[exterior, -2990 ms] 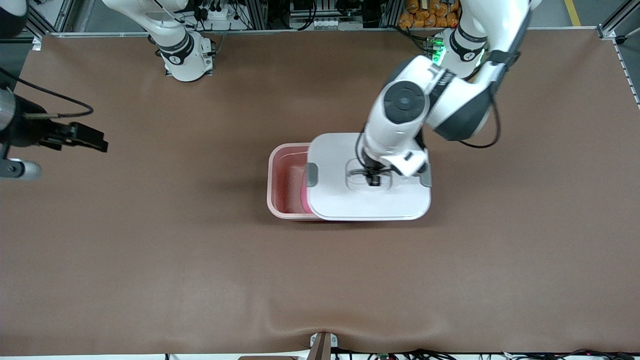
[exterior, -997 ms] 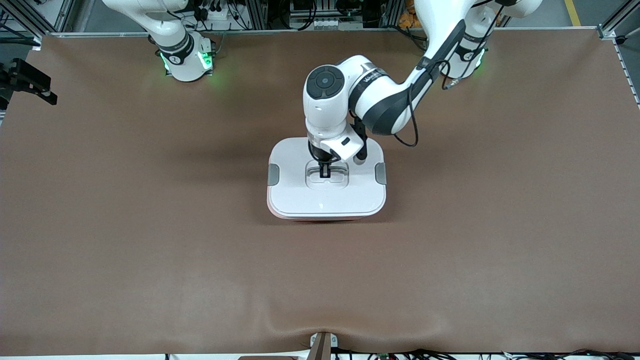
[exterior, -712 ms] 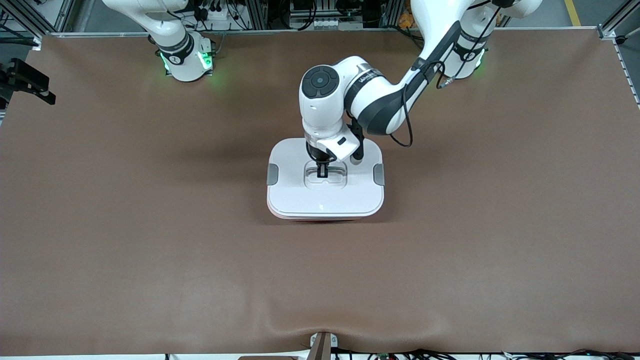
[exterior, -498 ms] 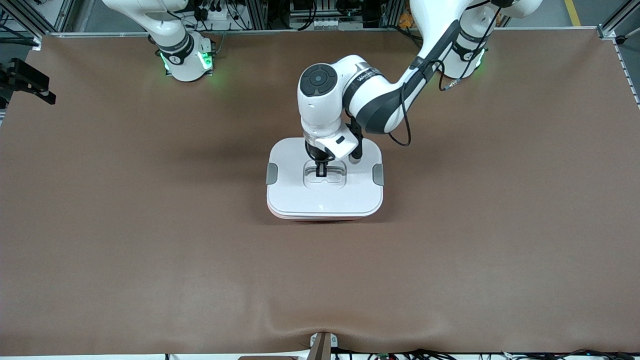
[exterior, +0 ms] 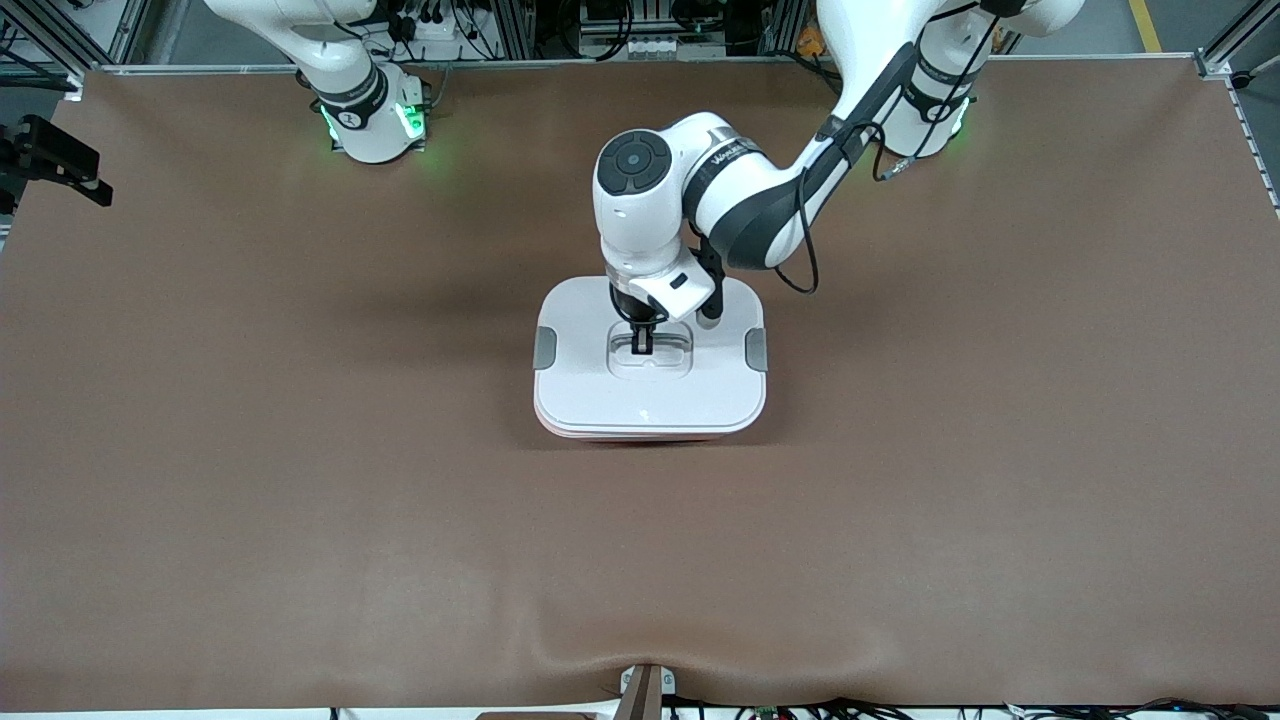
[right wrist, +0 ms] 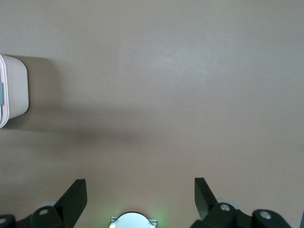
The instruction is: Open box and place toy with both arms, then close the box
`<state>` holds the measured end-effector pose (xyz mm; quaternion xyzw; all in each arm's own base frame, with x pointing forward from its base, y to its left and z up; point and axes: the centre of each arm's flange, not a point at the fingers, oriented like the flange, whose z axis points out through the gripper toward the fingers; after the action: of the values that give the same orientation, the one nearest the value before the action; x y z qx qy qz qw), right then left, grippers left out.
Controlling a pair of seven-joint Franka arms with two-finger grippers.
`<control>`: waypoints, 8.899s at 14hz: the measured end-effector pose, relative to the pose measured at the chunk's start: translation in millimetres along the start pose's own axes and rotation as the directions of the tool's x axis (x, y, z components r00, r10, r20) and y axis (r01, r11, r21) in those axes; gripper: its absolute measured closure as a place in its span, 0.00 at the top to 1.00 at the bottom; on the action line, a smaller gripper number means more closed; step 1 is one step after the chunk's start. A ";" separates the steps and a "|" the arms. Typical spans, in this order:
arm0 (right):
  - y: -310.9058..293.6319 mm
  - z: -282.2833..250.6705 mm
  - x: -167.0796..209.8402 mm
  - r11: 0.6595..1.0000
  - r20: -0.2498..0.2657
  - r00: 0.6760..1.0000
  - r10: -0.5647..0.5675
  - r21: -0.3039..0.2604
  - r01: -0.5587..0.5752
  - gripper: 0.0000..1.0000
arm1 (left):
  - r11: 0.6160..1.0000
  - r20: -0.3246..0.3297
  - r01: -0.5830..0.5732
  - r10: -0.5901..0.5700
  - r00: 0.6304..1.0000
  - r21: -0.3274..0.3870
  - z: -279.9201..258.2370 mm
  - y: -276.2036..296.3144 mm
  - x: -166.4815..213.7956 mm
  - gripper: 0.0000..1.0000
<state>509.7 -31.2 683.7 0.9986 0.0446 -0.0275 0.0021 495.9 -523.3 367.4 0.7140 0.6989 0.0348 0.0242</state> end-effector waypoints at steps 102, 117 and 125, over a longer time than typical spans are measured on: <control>1.0 2.1 -1.6 0.998 0.017 0.998 0.068 0.012 -0.068 1.00 | 0.553 0.071 -0.824 0.823 0.563 0.122 -218.8 119.2 484.0 1.00; 1.1 2.2 -1.5 0.998 0.018 0.998 0.068 0.012 -0.068 1.00 | 0.104 0.136 -0.992 0.984 0.113 0.070 -266.1 11.1 489.5 1.00; 1.1 2.2 -1.5 0.998 0.018 0.998 0.068 0.012 -0.068 1.00 | 0.105 0.131 -0.992 0.985 0.113 0.067 -279.8 -6.9 490.5 1.00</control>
<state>508.2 -32.4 681.5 0.9993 0.0102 -0.0364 -0.0028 475.8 -36.8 653.4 0.9980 0.0456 -0.0251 -0.0360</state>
